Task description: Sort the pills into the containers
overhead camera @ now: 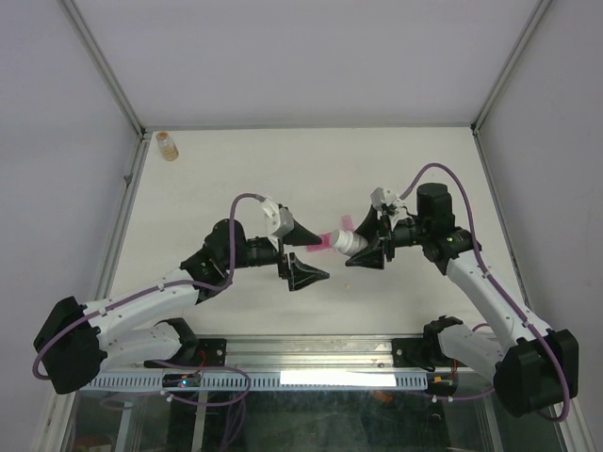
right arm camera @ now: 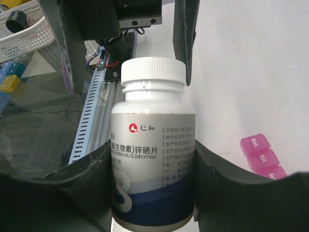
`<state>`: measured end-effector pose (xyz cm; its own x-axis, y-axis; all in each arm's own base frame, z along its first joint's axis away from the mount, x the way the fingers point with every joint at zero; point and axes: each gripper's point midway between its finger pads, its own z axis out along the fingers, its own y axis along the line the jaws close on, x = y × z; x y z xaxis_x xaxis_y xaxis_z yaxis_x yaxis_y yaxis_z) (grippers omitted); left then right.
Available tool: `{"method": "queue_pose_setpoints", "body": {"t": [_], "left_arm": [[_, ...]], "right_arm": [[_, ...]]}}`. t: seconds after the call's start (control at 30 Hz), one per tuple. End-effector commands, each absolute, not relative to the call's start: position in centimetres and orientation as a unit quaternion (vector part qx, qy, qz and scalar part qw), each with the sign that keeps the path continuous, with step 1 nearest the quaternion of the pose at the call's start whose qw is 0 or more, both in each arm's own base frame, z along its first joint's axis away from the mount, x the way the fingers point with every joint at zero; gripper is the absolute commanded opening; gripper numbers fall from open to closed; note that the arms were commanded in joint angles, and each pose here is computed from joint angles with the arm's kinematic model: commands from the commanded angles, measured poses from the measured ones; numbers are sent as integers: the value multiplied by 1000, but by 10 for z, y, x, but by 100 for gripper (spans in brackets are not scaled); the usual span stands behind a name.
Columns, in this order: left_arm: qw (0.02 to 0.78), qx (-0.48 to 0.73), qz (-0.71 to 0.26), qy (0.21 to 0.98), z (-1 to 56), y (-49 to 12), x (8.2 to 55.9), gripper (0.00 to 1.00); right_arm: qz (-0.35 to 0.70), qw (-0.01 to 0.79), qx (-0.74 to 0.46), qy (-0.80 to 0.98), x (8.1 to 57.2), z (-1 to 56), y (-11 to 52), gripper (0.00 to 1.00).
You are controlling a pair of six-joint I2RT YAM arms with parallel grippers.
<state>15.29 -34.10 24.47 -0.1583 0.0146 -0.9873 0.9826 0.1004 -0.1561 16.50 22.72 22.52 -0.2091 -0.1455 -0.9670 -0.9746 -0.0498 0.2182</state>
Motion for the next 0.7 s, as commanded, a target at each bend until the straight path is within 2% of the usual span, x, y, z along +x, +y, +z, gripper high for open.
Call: {"method": "queue_pose_setpoints", "body": {"t": [0.0, 0.1, 0.2, 0.43, 0.67], "left_arm": [[536, 285, -578, 545, 308, -324, 159, 99], [514, 147, -598, 597, 309, -306, 174, 99], [498, 75, -612, 610, 310, -294, 182, 99], [442, 31, -597, 669, 313, -302, 191, 90], [454, 30, -559, 693, 324, -319, 197, 85]], "right_arm": [[521, 423, -519, 529, 167, 249, 227, 0], [519, 424, -518, 532, 169, 248, 226, 0], [517, 425, -517, 534, 170, 247, 226, 0], [513, 428, -513, 539, 173, 246, 224, 0], [511, 428, -512, 542, 175, 245, 224, 0]]}}
